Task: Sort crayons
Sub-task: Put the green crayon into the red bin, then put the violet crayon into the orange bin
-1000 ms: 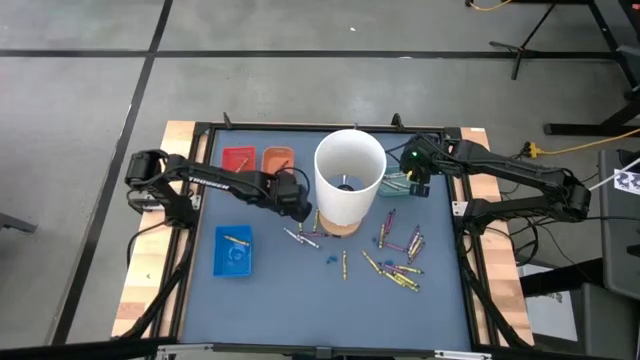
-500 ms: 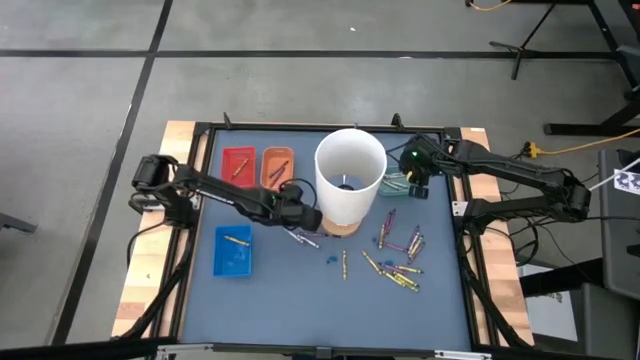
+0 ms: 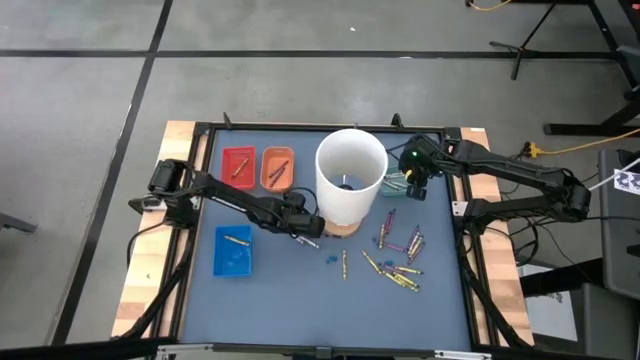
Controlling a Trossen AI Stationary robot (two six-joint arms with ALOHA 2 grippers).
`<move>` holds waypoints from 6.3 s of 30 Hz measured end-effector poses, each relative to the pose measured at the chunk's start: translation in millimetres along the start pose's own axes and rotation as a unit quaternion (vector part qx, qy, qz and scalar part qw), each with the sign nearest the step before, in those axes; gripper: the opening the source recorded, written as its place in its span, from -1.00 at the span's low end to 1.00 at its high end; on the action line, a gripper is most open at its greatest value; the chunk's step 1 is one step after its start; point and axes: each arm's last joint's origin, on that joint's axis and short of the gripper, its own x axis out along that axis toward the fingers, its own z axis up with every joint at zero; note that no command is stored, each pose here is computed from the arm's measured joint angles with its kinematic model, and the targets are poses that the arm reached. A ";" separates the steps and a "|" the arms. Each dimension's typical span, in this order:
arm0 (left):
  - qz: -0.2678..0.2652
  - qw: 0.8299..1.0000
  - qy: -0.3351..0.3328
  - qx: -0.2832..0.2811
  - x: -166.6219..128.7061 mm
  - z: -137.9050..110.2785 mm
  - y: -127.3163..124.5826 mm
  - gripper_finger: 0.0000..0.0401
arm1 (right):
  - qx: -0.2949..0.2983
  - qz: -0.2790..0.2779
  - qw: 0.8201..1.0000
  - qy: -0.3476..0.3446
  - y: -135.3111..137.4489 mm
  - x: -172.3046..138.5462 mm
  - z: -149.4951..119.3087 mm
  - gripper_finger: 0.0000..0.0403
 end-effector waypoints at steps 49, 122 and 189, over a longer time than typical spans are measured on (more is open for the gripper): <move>0.066 0.997 -0.021 0.032 24.8 -12.7 8.5 -0.87 | 0.000 0.000 1.000 0.000 -0.1 0.1 0.1 -0.27; 0.333 0.937 -0.019 0.107 -66.8 136.0 129.4 -0.78 | 0.029 0.066 0.997 0.035 5.7 -0.8 -8.6 -0.27; 0.343 0.935 -0.021 0.085 -63.4 148.1 138.8 -0.54 | 0.155 0.224 0.961 -0.043 160.6 -16.9 -68.4 -0.27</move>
